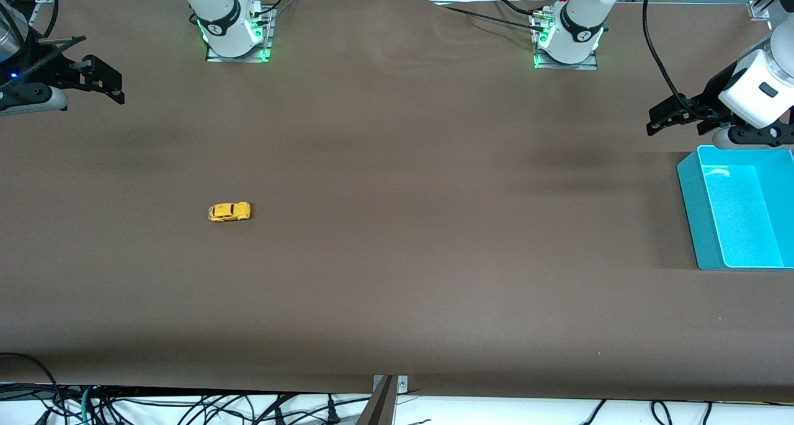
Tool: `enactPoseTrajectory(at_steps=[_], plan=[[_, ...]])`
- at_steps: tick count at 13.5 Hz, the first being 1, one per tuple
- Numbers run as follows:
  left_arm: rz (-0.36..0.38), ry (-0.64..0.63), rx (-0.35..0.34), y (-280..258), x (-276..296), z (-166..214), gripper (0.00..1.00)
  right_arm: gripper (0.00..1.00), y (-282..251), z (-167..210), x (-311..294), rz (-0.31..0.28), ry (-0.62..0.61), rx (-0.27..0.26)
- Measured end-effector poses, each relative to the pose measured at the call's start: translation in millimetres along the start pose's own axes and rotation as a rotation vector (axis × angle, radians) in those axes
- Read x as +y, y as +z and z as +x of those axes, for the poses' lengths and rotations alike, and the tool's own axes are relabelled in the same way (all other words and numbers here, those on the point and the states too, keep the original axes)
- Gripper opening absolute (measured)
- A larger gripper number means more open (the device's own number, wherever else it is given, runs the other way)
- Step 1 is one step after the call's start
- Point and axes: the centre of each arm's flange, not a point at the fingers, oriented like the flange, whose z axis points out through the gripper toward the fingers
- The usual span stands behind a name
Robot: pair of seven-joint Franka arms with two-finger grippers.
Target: Wind and store yellow beetle car
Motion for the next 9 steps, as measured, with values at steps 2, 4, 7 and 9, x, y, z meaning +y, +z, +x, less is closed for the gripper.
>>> enactPoseTrajectory(at_steps=[2, 4, 7, 9], plan=[[0.000, 0.000, -0.005, 0.4, 0.0, -0.5, 1.00, 1.00, -0.1, -0.1, 0.2, -0.001, 0.002, 0.000], [0.001, 0.000, -0.009, 0.8, 0.0, -0.9, 1.00, 1.00, -0.6, -0.4, 0.9, -0.008, 0.003, 0.000], [0.001, 0.000, -0.010, 0.9, 0.0, -1.1, 1.00, 1.00, -0.7, -0.5, 1.1, -0.011, 0.003, 0.000], [0.001, 0.000, -0.010, 0.9, 0.0, -1.1, 1.00, 1.00, -0.7, -0.5, 1.1, -0.011, 0.003, 0.000]])
